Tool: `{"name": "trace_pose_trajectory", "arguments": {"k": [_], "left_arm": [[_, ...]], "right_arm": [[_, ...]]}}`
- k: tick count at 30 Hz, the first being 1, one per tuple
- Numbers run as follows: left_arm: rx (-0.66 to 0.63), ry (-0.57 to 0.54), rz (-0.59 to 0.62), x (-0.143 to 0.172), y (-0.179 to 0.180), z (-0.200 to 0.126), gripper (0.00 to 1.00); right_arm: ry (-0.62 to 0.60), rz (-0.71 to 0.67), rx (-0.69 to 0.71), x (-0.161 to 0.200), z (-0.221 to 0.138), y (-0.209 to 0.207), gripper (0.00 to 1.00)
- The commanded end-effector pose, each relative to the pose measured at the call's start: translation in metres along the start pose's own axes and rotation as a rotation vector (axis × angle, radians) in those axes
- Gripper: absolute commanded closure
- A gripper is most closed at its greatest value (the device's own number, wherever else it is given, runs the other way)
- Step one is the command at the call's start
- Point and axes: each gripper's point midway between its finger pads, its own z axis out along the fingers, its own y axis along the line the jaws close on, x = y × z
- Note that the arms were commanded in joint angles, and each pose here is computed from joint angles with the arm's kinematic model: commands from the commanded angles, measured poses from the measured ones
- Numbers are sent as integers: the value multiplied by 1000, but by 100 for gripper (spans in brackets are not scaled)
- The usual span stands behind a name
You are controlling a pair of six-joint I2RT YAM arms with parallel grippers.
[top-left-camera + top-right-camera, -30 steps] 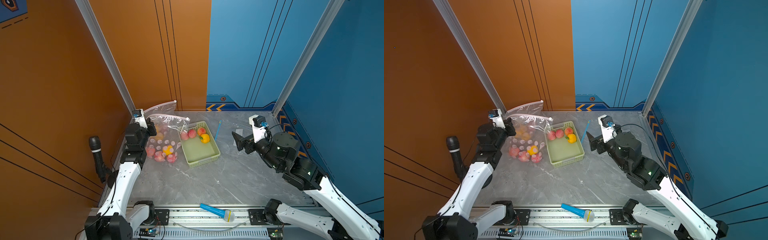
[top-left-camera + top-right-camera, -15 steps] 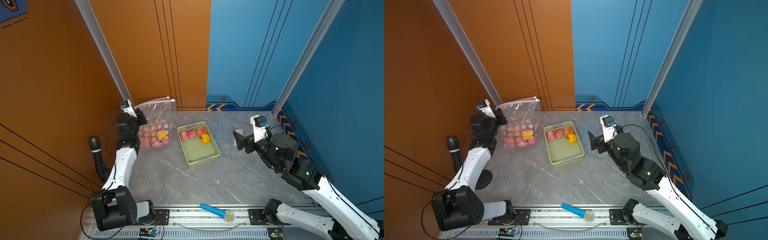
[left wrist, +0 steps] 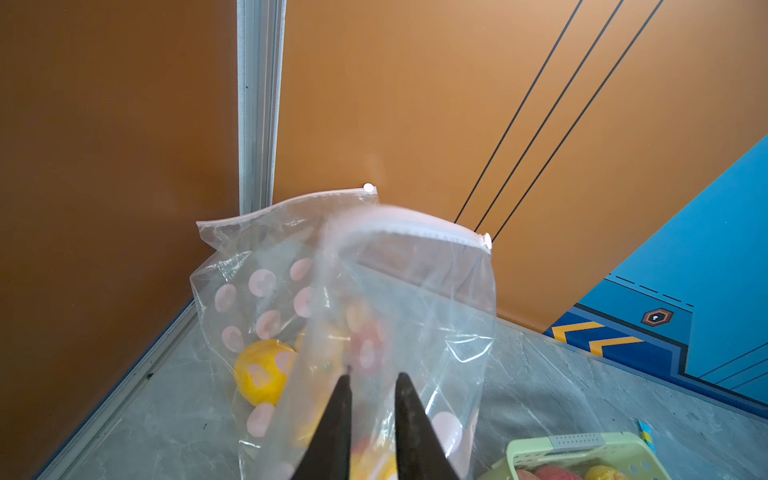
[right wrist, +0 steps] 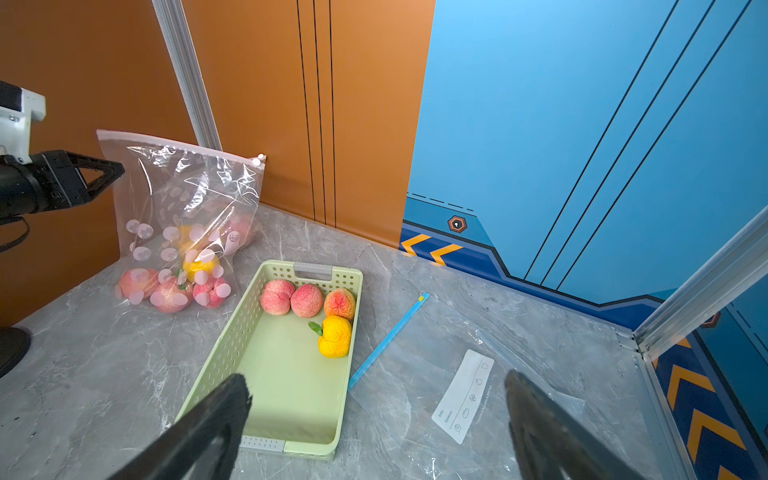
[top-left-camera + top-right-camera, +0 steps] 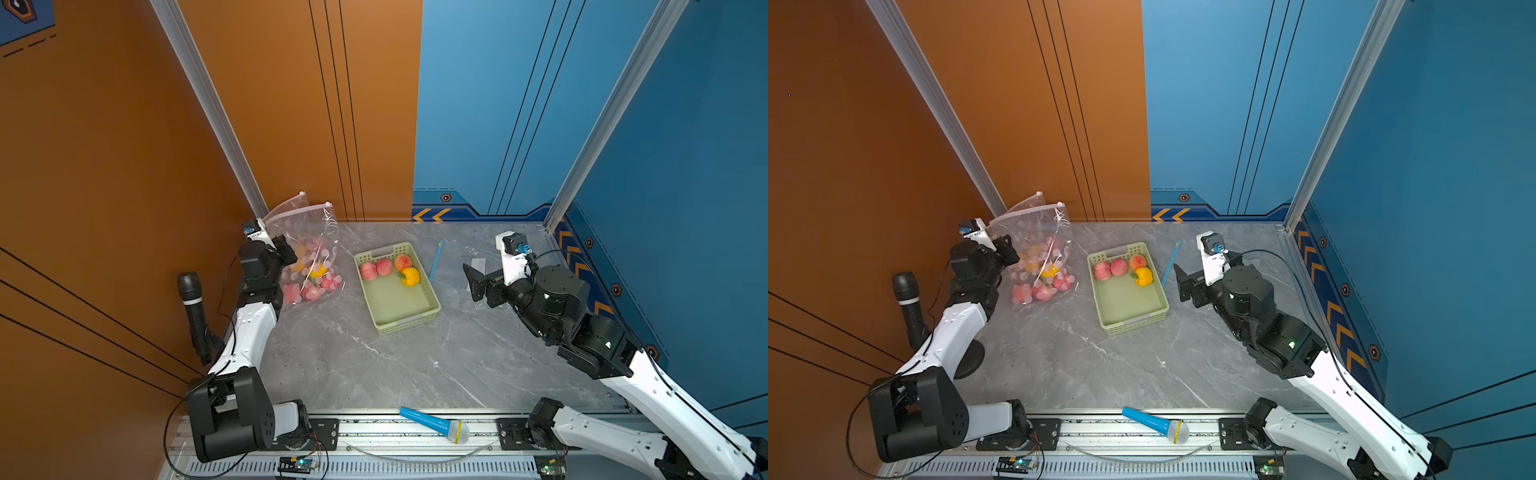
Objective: Place the peach in a zip-top bag and seal the zipper
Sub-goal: Place the zipper food storage bag at the center of the board.
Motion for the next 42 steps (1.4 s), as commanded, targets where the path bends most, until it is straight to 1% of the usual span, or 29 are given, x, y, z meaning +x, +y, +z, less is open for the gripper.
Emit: {"name": "trace_pose_trajectory", "arguments": {"k": [1, 4, 6, 7, 9, 10, 12, 15, 18, 21, 22, 25, 27, 29, 33, 36, 38, 42], "left_arm": [[-51, 2, -42, 2, 12, 2, 78], [-101, 30, -71, 8, 22, 3, 71], [-143, 48, -93, 13, 30, 2, 70], [-170, 52, -107, 15, 36, 0, 65], [-212, 66, -129, 19, 44, -3, 51], [-224, 72, -136, 21, 47, -5, 47], [-232, 73, -141, 20, 48, -9, 46], [-188, 54, -146, 9, 36, -18, 32], [-134, 56, -149, -1, 16, -31, 23], [-95, 71, -133, -1, -8, -46, 4], [-82, 78, -131, 1, -15, -52, 2], [-49, 113, -114, 14, -40, -69, 2], [-37, 144, -99, 27, -55, -80, 2], [-10, 190, -92, 46, -72, -88, 2], [65, 294, -83, 94, -109, -101, 2], [114, 362, -56, 126, -132, -107, 2], [134, 397, -42, 142, -142, -108, 2], [144, 436, -82, 164, -151, -102, 2]], "right_arm": [[-23, 35, -5, -3, -3, -1, 3], [-24, 35, -11, -3, -2, 0, 3], [-22, 34, -13, -3, -1, 1, 3], [-20, 36, -9, -3, 0, 1, 3], [-17, 39, -5, -3, 0, 0, 3], [-13, 40, -2, -2, 1, 0, 3], [-1, 49, 21, 1, 2, -4, 3], [38, 79, 75, 10, 5, -16, 2], [125, 145, 147, 28, 16, -37, 3], [213, 218, 178, 51, 29, -51, 6], [238, 235, 186, 57, 32, -55, 7], [300, 278, 233, 74, 38, -71, 8], [352, 304, 275, 88, 42, -84, 9], [409, 332, 312, 106, 45, -97, 11], [521, 422, 359, 149, 54, -124, 15], [604, 457, 399, 182, 59, -141, 16], [657, 486, 402, 201, 66, -149, 19], [723, 500, 426, 228, 83, -164, 20]]}}
